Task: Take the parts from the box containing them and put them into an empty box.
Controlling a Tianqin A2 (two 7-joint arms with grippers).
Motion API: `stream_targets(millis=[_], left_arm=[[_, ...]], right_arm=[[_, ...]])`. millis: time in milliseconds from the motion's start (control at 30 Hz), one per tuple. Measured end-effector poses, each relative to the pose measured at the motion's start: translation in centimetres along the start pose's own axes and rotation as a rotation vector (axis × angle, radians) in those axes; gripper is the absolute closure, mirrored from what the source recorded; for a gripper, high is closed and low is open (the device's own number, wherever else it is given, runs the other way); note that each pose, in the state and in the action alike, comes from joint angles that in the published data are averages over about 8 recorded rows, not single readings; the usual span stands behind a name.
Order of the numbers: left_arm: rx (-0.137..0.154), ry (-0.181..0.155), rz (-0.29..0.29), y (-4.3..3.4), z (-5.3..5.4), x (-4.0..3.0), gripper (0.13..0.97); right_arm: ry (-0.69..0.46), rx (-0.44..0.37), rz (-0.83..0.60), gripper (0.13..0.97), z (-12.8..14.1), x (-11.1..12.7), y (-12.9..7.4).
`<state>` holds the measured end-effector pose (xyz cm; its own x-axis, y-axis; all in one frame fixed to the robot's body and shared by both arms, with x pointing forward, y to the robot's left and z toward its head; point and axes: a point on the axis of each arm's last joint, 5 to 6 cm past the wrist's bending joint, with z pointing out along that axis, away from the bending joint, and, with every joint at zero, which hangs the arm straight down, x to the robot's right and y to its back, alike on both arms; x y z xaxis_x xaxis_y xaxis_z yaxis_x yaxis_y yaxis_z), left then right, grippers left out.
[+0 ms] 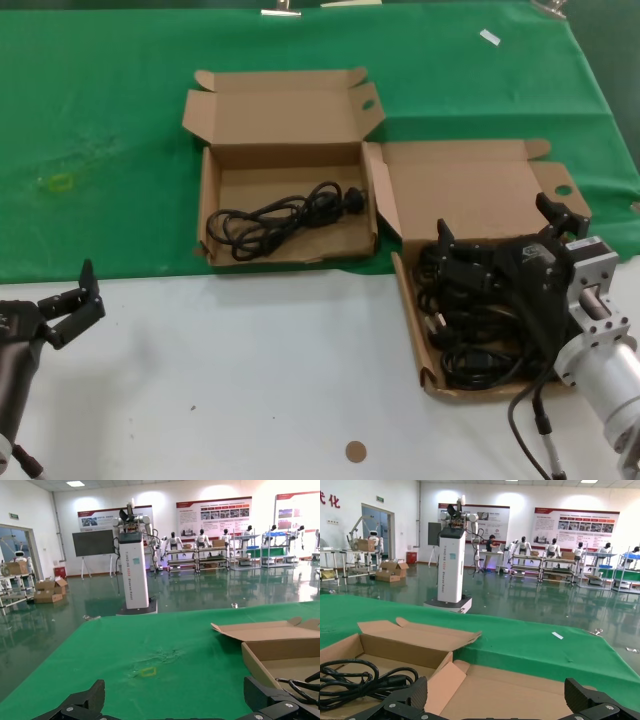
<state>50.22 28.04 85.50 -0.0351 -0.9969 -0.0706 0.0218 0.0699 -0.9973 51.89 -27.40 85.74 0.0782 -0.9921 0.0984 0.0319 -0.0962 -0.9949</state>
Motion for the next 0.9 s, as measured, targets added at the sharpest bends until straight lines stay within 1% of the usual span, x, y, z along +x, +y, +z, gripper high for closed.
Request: stream_targets(millis=[900], left_arm=[[0.0, 0.0, 0.0, 0.0, 0.0, 0.0, 0.132]], right_arm=[[0.0, 0.0, 0.0, 0.13, 0.0, 0.0, 0.0]])
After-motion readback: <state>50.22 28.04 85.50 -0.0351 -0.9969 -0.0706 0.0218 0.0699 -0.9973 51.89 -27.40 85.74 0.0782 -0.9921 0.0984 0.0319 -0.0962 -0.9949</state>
